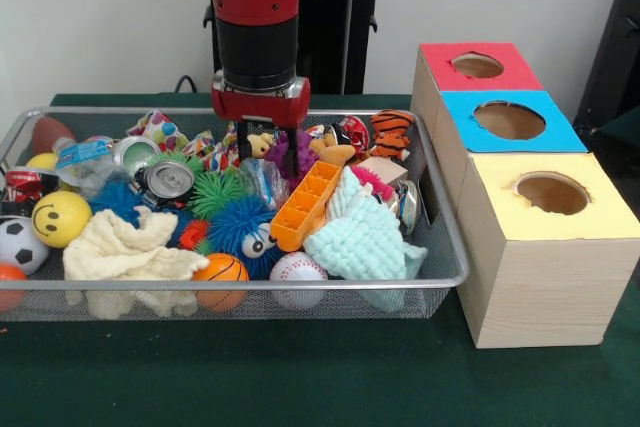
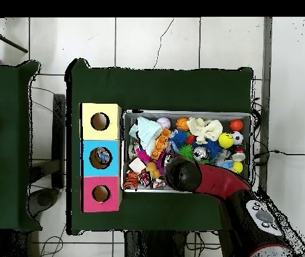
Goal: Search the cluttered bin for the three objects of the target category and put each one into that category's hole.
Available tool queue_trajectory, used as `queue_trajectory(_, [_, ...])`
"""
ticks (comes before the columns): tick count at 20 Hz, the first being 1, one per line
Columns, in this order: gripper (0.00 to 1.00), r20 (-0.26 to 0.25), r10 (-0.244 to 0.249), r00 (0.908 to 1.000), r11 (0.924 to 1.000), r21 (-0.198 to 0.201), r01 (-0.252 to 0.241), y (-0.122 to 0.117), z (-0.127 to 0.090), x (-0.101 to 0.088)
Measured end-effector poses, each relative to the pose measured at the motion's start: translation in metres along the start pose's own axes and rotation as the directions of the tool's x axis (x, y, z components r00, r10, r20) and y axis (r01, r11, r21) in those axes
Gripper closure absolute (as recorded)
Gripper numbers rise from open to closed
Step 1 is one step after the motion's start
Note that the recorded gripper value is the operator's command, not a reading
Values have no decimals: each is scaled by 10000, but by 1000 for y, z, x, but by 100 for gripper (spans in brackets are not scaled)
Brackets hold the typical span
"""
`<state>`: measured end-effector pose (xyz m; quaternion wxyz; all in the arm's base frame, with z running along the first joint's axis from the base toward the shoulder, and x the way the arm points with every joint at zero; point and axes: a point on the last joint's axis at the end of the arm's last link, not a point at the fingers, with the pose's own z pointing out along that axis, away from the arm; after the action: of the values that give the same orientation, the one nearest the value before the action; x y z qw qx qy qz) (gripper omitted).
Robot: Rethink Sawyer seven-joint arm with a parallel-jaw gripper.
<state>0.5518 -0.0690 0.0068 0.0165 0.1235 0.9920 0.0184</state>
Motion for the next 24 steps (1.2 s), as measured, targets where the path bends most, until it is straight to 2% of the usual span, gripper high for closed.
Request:
queue_trajectory(5, [0, 180, 80, 9998, 9999, -92, -78, -1, 12, 0])
queue_trajectory(6, [100, 257, 159, 9995, 9997, -172, -155, -3, 17, -1])
queue_trajectory(15, [100, 583, 280, 9979, 9993, -269, -265, -6, 21, -5])
queue_trajectory(24, [100, 634, 322, 9975, 9986, -443, -294, -6, 22, -8])
